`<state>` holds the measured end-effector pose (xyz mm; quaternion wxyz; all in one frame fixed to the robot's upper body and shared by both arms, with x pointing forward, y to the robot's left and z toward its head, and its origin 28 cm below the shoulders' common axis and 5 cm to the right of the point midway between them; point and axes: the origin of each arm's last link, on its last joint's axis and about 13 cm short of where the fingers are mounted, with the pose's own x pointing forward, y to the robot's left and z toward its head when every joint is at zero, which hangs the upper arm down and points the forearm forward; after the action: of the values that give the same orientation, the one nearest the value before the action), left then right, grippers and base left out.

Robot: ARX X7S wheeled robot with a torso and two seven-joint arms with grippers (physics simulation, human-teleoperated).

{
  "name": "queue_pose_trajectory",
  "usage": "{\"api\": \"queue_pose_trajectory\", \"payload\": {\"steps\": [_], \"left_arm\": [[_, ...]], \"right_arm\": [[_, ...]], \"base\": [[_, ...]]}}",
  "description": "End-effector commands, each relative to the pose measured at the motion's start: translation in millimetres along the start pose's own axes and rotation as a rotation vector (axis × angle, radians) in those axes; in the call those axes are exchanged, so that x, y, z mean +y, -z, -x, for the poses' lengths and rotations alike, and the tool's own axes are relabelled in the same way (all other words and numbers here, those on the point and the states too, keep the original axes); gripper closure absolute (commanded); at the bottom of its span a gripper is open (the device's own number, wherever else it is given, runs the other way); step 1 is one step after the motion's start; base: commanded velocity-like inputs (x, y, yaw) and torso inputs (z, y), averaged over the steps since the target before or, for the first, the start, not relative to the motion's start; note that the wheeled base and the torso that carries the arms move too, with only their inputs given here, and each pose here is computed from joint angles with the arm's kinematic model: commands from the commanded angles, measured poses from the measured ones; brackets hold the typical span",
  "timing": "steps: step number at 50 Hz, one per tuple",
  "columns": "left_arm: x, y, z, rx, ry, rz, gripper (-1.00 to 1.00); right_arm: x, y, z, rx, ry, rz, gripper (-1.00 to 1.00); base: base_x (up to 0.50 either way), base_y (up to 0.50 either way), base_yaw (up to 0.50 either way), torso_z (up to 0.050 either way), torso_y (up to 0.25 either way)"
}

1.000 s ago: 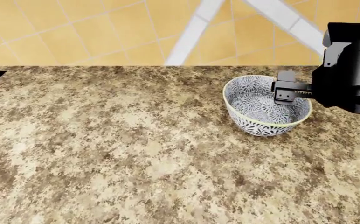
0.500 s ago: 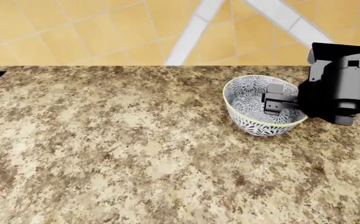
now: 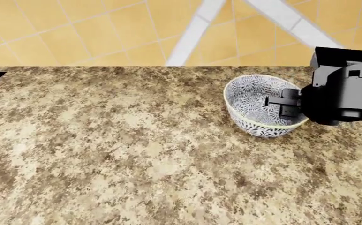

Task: Place the two vegetables and bowl onto the tray for setting up a vegetable dip station.

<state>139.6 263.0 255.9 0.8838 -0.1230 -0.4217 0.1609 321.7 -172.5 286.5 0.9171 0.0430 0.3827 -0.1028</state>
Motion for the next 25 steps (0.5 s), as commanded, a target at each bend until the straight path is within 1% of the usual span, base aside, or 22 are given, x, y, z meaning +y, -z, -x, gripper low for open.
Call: {"api": "queue_pose_trajectory", "payload": {"steps": [1,4,6,9,10,11,12,13,14,15,16,17,18,19,20,21,22,23,24,25], "left_arm": [[-0.7,1.0,-0.3,0.002,0.002,-0.001,-1.0],[-0.3,0.5,-0.1,0.002,0.001,-0.001,-1.0],[-0.2,0.1,-0.1,0.001,0.0,0.0,-1.0],[0.2,0.2,-0.1,0.0,0.0,0.001,-1.0],[0.0,-0.1,0.0,0.0,0.0,0.001,-1.0],[0.2,0.0,-0.1,-0.001,-0.001,0.002,-1.0],[0.1,0.0,-0.1,-0.001,-0.001,0.001,-1.0],[-0.1,0.3,-0.1,0.0,0.001,0.001,-1.0],[-0.1,0.8,-0.1,0.001,0.001,0.0,-1.0],[-0.1,1.2,-0.2,0.001,0.001,0.0,-1.0],[-0.5,0.9,-0.2,0.001,0.003,0.0,-1.0],[-0.6,0.7,-0.2,0.0,0.003,0.0,-1.0],[-0.7,0.2,-0.1,0.0,0.003,0.0,-1.0],[-0.4,0.2,0.0,0.0,0.002,0.0,-1.0],[-0.3,0.0,0.0,-0.001,0.002,0.001,-1.0],[0.1,-0.1,0.1,-0.001,0.001,0.001,-1.0],[0.4,-0.2,0.1,-0.002,0.0,0.001,-1.0],[0.4,-0.5,0.1,-0.003,0.0,0.002,-1.0],[0.3,-0.9,0.2,-0.004,-0.001,0.002,-1.0],[0.4,-0.8,0.3,-0.004,-0.001,0.002,-1.0]], "right_arm": [[-1.0,10.5,-14.2,0.015,0.016,0.038,1.0],[-0.8,4.2,-10.2,-0.033,0.021,0.017,1.0],[-0.9,-1.9,-5.3,-0.087,0.009,0.002,1.0],[-2.2,-14.3,10.2,-0.21,-0.015,-0.089,1.0],[-2.4,-16.0,13.1,-0.238,-0.038,-0.116,1.0],[-2.9,-19.4,17.1,-0.273,-0.072,-0.166,1.0],[-2.9,-20.4,18.4,-0.288,-0.092,-0.183,1.0],[-2.8,-21.0,21.0,-0.355,-0.086,-0.147,1.0],[-1.2,-21.1,22.7,-0.329,-0.084,-0.147,1.0],[-0.2,-23.1,25.0,-0.366,-0.097,-0.2,1.0],[3.1,-22.8,28.8,-0.4,-0.093,-0.106,1.0],[4.8,-24.2,30.6,-0.463,-0.08,-0.091,1.0],[5.8,-25.0,31.9,-0.481,-0.085,-0.092,1.0],[6.7,-26.4,33.4,-0.506,-0.101,-0.115,1.0],[7.0,-27.4,34.2,-0.533,-0.113,-0.113,1.0],[8.5,-27.0,35.7,-0.555,-0.134,-0.084,1.0],[7.9,-28.4,36.6,-0.584,-0.142,-0.106,1.0],[7.2,-28.8,36.9,-0.608,-0.14,-0.094,1.0],[6.7,-28.7,37.3,-0.607,-0.145,-0.103,1.0],[5.8,-28.3,38.6,-0.686,-0.159,-0.085,1.0]], "base": [[0.0,0.0,0.0,0.0,0.0],[0.0,0.0,0.0,0.0,0.0],[0.0,0.0,0.0,0.0,0.0],[0.0,0.0,0.0,0.0,0.0],[0.0,0.0,0.0,0.0,0.0],[0.0,0.0,0.0,0.0,0.0],[0.0,0.0,0.0,0.0,0.0],[0.0,0.0,0.0,0.0,0.0],[0.0,0.0,0.0,0.0,0.0],[0.0,0.0,0.0,0.0,0.0],[0.0,0.0,0.0,0.0,0.0],[0.0,0.0,0.0,0.0,0.0],[0.0,0.0,0.0,0.0,0.0],[0.0,0.0,0.0,0.0,0.0],[0.0,0.0,0.0,0.0,0.0],[0.0,0.0,0.0,0.0,0.0],[0.0,0.0,0.0,0.0,0.0],[0.0,0.0,0.0,0.0,0.0],[0.0,0.0,0.0,0.0,0.0],[0.0,0.0,0.0,0.0,0.0]]}}
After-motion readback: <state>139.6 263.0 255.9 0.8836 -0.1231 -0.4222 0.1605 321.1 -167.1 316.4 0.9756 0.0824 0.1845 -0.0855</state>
